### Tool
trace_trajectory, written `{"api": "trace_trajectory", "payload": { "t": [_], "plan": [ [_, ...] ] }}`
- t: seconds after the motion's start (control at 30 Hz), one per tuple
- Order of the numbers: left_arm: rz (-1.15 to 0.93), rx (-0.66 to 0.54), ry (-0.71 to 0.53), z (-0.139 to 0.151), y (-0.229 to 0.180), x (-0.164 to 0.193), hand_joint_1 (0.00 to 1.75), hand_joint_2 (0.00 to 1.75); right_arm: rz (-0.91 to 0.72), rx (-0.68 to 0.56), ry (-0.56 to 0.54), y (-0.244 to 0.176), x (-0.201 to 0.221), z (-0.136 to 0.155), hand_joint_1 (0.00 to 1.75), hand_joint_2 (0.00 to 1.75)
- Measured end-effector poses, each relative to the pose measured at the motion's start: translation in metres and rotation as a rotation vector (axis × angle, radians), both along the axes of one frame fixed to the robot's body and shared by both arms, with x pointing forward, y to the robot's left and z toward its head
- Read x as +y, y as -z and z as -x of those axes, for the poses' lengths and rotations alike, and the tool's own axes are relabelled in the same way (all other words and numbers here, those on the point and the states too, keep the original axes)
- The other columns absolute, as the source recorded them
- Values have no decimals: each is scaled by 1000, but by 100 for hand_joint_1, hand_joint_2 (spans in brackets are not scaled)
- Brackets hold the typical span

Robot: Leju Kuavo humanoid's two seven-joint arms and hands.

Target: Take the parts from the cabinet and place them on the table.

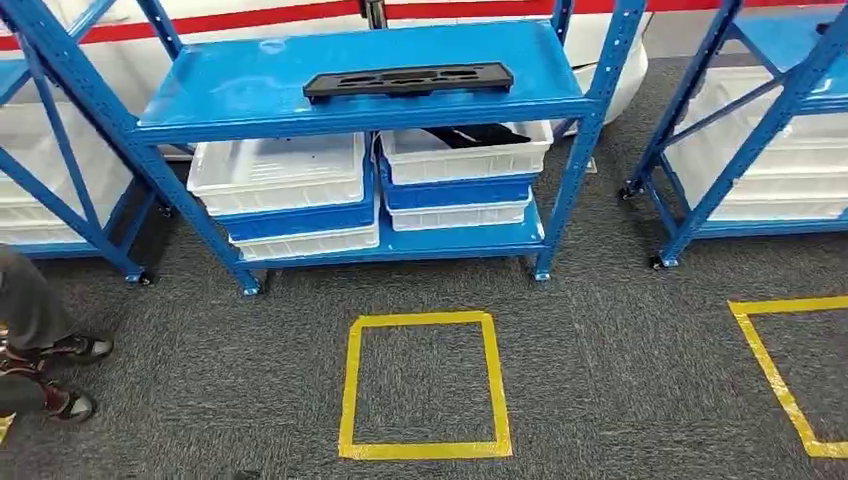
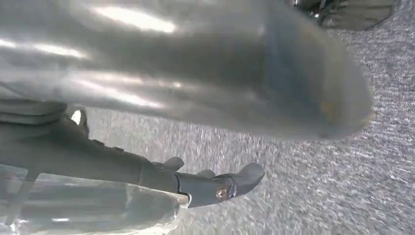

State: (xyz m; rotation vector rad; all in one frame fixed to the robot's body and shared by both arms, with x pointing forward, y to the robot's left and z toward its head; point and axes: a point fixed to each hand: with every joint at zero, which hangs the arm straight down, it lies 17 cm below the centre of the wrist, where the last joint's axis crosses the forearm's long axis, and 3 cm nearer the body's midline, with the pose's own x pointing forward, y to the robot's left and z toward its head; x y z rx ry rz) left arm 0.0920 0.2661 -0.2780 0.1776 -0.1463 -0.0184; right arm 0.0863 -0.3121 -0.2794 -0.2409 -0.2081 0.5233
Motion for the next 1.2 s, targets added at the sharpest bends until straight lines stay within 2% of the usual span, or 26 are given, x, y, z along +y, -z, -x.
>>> {"api": "trace_trajectory", "payload": {
  "t": [0.17, 0.33, 0.57, 1.17, 1.2],
  "plan": [
    [-12, -3, -1, -1, 0, 8, 0, 0, -14, 2, -6, 0, 10, 0, 0, 0],
    [-9, 4, -1, 3, 1, 6, 0, 0, -11, -6, -9, -1, 8, -6, 0, 0],
    [7, 4, -2, 1, 0, -4, 0, 0, 4, 7, -15, 0, -3, 1, 0, 0],
    [-11, 11, -9, 4, 1, 7, 0, 0, 29, 16, -11, 0, 2, 0, 0, 0],
    [-9, 11, -7, 4, 1, 6, 0, 0, 26, 16, -11, 0, 5, -1, 0, 175]
  ]
}}
